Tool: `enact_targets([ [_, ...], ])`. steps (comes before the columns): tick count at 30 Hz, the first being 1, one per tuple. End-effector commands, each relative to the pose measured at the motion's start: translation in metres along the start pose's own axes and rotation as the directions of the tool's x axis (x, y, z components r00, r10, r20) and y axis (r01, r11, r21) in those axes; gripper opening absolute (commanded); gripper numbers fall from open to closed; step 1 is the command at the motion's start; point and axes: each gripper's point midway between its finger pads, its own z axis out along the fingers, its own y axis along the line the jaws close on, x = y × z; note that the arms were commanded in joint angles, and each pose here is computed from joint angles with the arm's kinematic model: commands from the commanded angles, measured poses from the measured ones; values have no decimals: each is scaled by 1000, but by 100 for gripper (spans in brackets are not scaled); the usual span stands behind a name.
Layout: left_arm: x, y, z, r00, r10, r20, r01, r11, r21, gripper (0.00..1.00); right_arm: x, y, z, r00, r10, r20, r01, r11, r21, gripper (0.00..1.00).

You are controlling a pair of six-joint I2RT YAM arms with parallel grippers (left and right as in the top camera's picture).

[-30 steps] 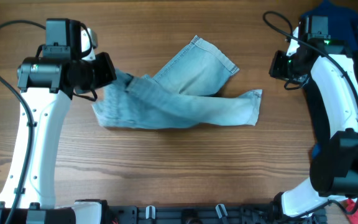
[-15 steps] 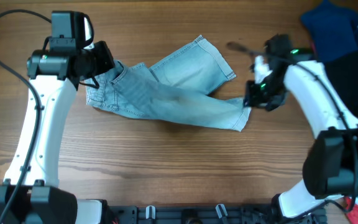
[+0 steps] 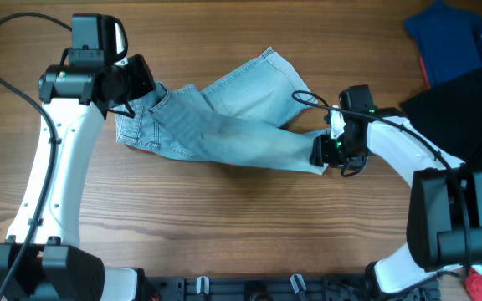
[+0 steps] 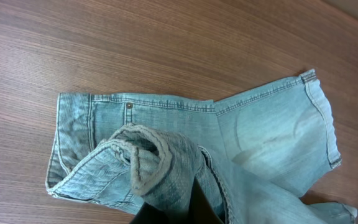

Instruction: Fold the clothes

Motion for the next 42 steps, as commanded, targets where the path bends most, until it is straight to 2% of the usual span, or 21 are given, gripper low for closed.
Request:
enact_targets([
  [1, -4, 1, -1, 1000, -5, 15, 5, 1000, -5, 4, 10, 21, 19, 999, 25, -21, -28, 987, -158, 54],
  [3, -4, 1, -1, 1000, -5, 15, 5, 1000, -5, 4, 6, 24, 19, 1000, 25, -1, -25, 984, -174, 36],
  [4, -3, 1, -1, 1000, -5, 14, 5, 1000, -5, 4, 7, 24, 19, 1000, 25, -2, -25, 984, -175, 21],
  [5, -3, 1, -1, 1000, -5, 13, 5, 1000, -6, 4, 8, 24, 19, 1000, 26, -8, -27, 984, -178, 17],
  [7, -2, 1, -1, 1000, -6, 8, 6, 1000, -8, 4, 20, 27, 12, 997, 30, -66, -42, 981, -189, 13],
  [9, -1, 2, -1, 1000, -2, 3, 2, 1000, -10, 4, 49, 41, -19, 978, -16, -207, -37, 967, -253, 14],
  [11, -2, 3, -1, 1000, -2, 7, 2, 1000, -17, 4, 54, 44, -56, 965, -58, -257, -12, 965, -263, 13],
  [12, -2, 3, -1, 1000, -2, 8, 2, 1000, -17, 4, 40, 33, -75, 973, -35, -229, -11, 981, -195, 13],
  [14, -1, 3, -1, 1000, -2, 5, 2, 1000, -18, 4, -13, -5, -99, 993, 109, -51, -109, 994, -1, 15],
  [15, 0, 3, -1, 1000, -2, 2, 2, 1000, -19, 4, -32, -18, -104, 985, 168, 31, -169, 985, 45, 25],
  [16, 1, 4, -1, 1000, -2, -4, 2, 1000, -21, 4, -48, -23, -107, 978, 182, 98, -187, 982, 39, 41],
  [17, 4, 5, -1, 1000, -3, -14, 3, 1000, -26, 4, -53, -21, -106, 979, 173, 111, -176, 984, 16, 52],
  [19, 8, 7, -1, 1000, -5, -31, 4, 999, -32, 4, -49, -18, -101, 981, 177, 81, -177, 984, 3, 56],
  [22, 8, 7, -1, 1000, -5, -30, 4, 999, -32, 4, -34, -11, -90, 988, 153, 23, -154, 988, 14, 57],
  [26, 6, 6, -1, 1000, -4, -24, 4, 1000, -30, 4, -7, 1, -72, 996, 51, -69, -49, 998, 25, 57],
  [32, 6, 6, -1, 1000, -4, -23, 4, 1000, -30, 4, 14, -8, -36, 995, 21, -94, -13, 997, 80, 57],
  [35, 6, 6, -1, 1000, -4, -23, 4, 1000, -30, 4, 14, -13, -16, 998, 15, -53, -11, 997, 74, 57],
  [42, 6, 6, -1, 1000, -5, -23, 4, 1000, -30, 4, -27, 6, 10, 977, -51, 207, 67, 995, -71, 58],
])
